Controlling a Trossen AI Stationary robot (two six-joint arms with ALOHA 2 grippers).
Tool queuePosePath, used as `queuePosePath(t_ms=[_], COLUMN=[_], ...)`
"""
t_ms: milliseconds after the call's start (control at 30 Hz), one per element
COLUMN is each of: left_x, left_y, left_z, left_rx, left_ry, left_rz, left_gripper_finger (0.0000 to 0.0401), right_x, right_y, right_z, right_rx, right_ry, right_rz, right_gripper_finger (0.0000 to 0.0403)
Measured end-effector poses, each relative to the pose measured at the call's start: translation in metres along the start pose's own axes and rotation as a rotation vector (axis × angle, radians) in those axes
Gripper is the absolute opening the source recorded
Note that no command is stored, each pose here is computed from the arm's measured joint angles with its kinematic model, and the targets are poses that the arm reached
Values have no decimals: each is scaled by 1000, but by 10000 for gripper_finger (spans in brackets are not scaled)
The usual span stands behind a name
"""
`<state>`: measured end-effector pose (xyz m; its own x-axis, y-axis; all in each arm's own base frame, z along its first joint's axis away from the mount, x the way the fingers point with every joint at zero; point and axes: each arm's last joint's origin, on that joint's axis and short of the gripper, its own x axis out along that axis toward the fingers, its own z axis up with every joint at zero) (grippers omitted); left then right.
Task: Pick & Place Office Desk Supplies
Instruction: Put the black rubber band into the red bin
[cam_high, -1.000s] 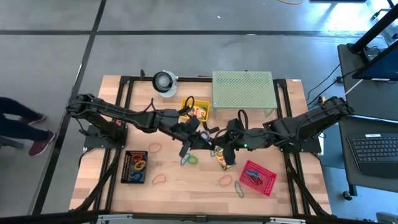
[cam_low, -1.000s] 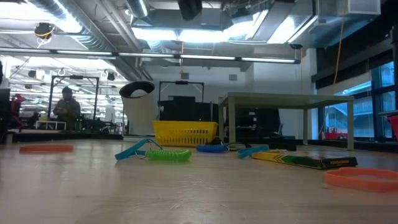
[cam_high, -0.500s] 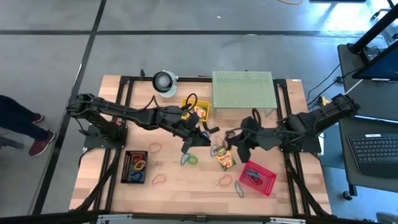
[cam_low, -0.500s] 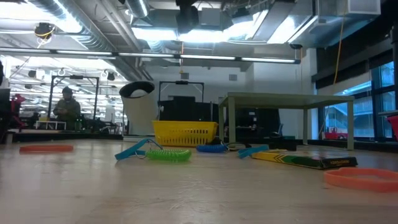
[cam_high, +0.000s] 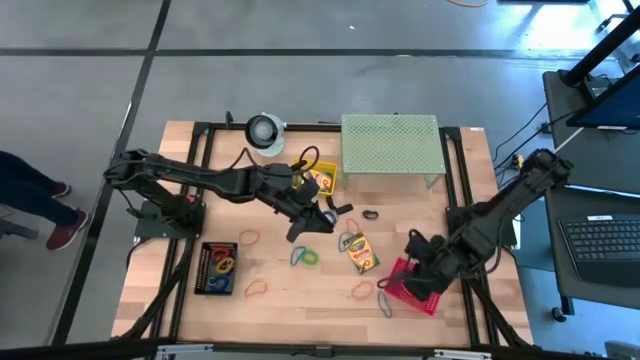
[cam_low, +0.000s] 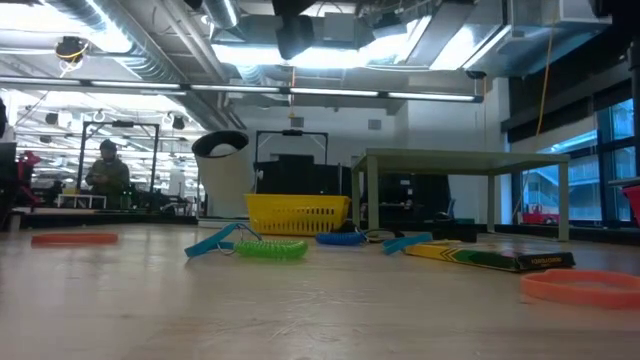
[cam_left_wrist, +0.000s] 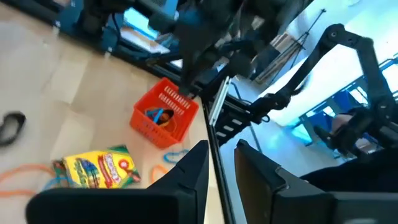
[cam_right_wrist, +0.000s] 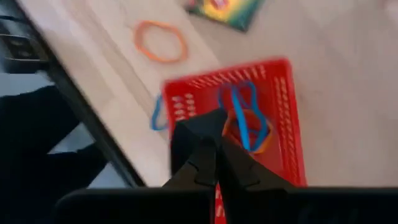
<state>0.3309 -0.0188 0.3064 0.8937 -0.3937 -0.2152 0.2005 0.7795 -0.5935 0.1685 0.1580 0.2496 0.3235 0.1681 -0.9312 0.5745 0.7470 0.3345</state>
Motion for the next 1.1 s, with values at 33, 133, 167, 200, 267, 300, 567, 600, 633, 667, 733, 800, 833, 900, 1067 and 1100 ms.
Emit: queuePosePath(t_ms=[33, 133, 167, 200, 267, 300, 567, 600, 633, 667, 733, 800, 833, 900, 1067, 1100], left_x=[-2, -9, -12, -14, -18, -19, -22, -22, -22, -23, -23, -23, -23, -23, -30, -33], left_y=[0, -1, 0, 0, 1, 2, 5, 5, 5, 5, 6, 6, 6, 6, 3, 1], left_z=[1, 5, 6, 7, 9, 10, 10, 9, 9, 9, 8, 8, 8, 7, 6, 6], left_rx=[7, 20, 21, 18, 17, 16, 3, 4, 5, 5, 1, -1, -2, -5, 5, 9], left_ry=[-5, -11, -13, -9, -16, -16, 4, 5, 7, 9, 18, 22, 25, 35, 61, 61], left_rz=[6, 14, 19, 28, 36, 41, 65, 66, 67, 68, 72, 74, 74, 72, 82, 82], left_gripper_finger=[68, 64, 63, 62, 61, 61, 61, 61, 61, 60, 61, 61, 61, 60, 59, 59], right_x=[6, 20, 24, 29, 37, 41, 57, 59, 61, 62, 66, 69, 70, 70, 66, 64], right_y=[-2, -6, -8, -9, -14, -16, -14, -14, -14, -14, -14, -14, -14, -14, -9, -7], right_z=[-4, -10, -11, -12, -15, -16, -19, -19, -19, -19, -20, -20, -20, -20, -19, -18], right_rx=[14, 26, 27, 26, 21, 15, -66, -68, -71, -71, -65, -66, -66, -64, -56, -57], right_ry=[1, 1, 2, 7, 35, 52, 87, 85, 86, 88, 90, 96, 101, 110, 114, 114], right_rz=[10, 35, 36, 42, 23, 3, -6, -14, -24, -34, -51, -62, -60, -57, -41, -41], right_gripper_finger=[0, 0, 0, 0, 0, 0, 6, 9, 13, 18, 33, 52, 64, 91, 161, 170])
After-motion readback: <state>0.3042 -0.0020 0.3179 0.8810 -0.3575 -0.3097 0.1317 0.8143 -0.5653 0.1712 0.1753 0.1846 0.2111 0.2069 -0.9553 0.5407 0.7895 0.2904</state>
